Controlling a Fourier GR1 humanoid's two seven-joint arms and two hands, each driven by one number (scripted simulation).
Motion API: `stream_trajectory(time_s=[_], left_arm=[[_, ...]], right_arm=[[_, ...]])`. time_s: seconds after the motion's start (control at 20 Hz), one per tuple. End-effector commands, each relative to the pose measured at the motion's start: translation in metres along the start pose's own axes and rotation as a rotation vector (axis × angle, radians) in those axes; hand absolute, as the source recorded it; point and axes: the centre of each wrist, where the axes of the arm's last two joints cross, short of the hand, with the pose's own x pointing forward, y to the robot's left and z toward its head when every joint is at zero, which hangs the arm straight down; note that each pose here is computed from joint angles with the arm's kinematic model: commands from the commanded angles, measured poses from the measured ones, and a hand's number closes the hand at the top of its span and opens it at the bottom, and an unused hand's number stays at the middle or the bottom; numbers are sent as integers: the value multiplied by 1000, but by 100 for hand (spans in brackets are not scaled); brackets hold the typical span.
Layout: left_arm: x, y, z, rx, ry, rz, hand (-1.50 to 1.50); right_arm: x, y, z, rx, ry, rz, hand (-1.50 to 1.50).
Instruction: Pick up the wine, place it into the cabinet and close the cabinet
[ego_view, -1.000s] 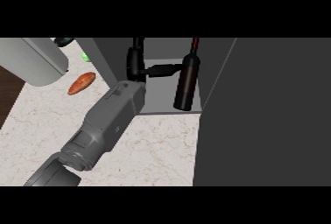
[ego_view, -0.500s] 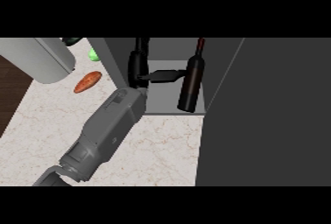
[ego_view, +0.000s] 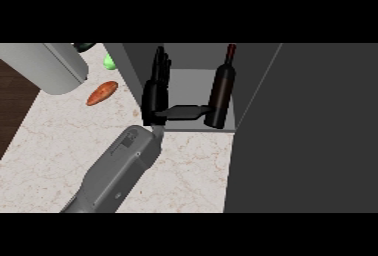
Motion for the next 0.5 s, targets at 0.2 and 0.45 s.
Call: stream_trajectory(time_s=[0.2, 0.45], left_arm=[[19, -5, 81, -10, 20, 103, -150], [45, -6, 110, -20, -15, 113, -150]], right_arm=[[29, 2, 14, 6, -76, 15, -150], [37, 4, 13, 28, -83, 8, -150]])
